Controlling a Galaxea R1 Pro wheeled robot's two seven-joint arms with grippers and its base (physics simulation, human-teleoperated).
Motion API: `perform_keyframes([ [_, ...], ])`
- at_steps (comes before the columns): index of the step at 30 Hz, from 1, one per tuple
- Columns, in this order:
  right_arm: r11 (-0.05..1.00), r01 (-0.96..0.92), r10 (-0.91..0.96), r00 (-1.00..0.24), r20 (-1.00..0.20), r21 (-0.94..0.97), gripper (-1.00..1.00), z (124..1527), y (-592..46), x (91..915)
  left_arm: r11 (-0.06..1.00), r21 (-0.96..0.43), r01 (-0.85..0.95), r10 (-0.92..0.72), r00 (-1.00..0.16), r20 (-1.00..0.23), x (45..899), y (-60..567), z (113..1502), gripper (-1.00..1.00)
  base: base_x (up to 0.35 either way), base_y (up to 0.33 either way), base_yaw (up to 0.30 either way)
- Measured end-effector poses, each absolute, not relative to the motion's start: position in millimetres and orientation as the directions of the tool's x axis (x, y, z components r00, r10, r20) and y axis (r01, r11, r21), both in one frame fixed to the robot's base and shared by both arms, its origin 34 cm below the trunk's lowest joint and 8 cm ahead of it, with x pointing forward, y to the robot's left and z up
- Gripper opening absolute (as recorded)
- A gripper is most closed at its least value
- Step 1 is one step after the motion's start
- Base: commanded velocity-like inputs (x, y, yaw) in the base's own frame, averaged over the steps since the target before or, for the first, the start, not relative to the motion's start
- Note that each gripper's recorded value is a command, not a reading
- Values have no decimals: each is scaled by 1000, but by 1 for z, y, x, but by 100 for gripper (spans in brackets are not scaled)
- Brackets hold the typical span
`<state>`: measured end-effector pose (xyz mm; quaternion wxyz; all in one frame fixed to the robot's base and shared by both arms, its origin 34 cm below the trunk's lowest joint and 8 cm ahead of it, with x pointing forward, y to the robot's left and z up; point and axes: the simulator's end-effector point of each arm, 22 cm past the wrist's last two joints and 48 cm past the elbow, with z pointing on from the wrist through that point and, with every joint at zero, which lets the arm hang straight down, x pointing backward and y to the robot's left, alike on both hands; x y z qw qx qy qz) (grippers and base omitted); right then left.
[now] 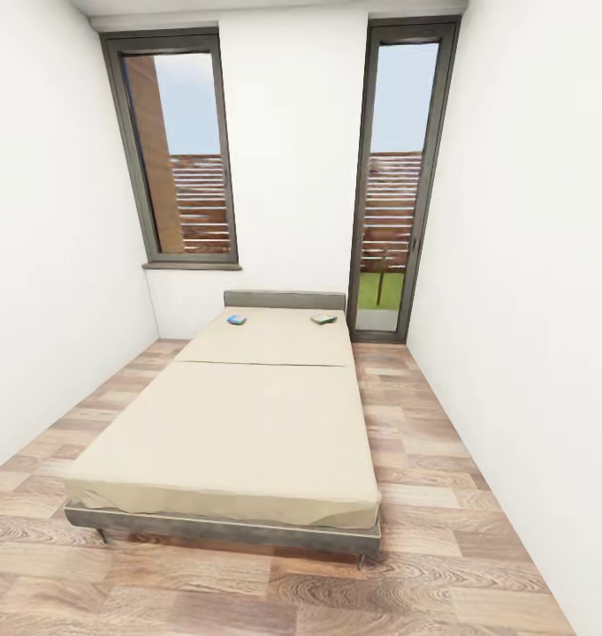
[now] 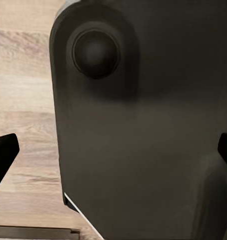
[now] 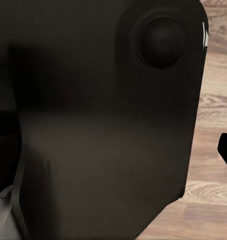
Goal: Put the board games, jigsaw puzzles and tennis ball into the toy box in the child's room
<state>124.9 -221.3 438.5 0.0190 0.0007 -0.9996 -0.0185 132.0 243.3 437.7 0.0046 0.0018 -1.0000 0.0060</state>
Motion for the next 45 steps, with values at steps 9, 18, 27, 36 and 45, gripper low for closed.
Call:
perform_keyframes([
  [9,999,1,-1,-999,38,38,100,438,-220,125,1000,-12,-5,-6,-999,-41,143,243,438,100,0,0,0],
  [18,999,-5,-6,-999,40,40,100,439,-219,124,1000,-11,-4,-5,-996,-85,153,244,439,100,0,0,43],
  [27,999,-10,-12,-999,39,42,100,439,-218,124,1000,-12,-6,-7,-996,-85,152,244,439,100,0,0,238],
  [36,999,-17,-17,-1000,-6,48,100,439,-213,134,1000,-11,-5,-6,-996,-85,153,244,439,100,0,0,270],
  [45,999,-17,-16,-999,-28,40,100,438,-220,139,1000,-12,-5,-6,-996,-84,152,244,439,100,0,0,273],
])
